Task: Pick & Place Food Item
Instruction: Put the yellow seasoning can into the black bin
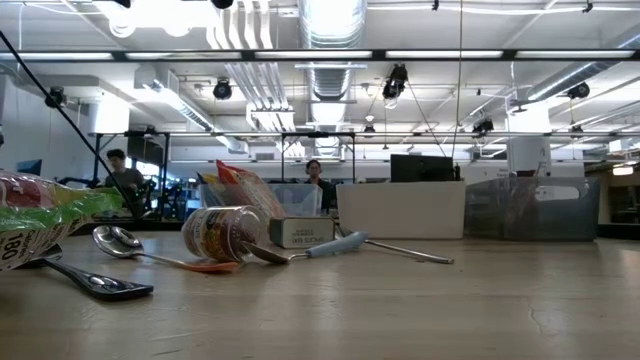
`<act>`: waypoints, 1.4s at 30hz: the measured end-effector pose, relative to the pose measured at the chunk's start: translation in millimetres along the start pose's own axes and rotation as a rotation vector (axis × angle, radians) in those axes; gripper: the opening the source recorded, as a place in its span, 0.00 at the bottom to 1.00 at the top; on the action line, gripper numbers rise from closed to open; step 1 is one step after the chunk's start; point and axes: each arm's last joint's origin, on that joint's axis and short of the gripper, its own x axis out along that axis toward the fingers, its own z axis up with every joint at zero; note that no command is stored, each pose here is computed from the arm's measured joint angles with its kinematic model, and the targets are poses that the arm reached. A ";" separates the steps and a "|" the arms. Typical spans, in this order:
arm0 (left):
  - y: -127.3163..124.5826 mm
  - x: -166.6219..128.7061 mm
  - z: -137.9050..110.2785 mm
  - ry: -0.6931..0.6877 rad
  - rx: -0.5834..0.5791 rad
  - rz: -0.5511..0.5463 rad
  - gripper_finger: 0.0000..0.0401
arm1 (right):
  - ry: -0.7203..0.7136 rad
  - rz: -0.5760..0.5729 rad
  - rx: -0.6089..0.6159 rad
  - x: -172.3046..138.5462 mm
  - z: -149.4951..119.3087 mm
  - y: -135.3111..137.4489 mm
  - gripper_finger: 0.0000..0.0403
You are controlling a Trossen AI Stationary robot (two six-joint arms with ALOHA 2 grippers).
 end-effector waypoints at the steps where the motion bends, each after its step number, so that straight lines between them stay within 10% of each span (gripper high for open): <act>1: 0.0 0.0 0.0 0.000 0.000 0.000 0.40 | 0.002 -0.001 -0.001 -0.1 -0.1 -0.1 0.72; 9: 0.0 0.0 0.0 0.000 0.001 0.000 0.40 | -0.027 0.010 0.029 0.0 2.7 1.1 0.98; 42: -2.5 2.2 -2.6 0.013 0.023 -0.025 0.40 | -0.103 -0.020 0.181 34.8 -2.6 -11.6 0.98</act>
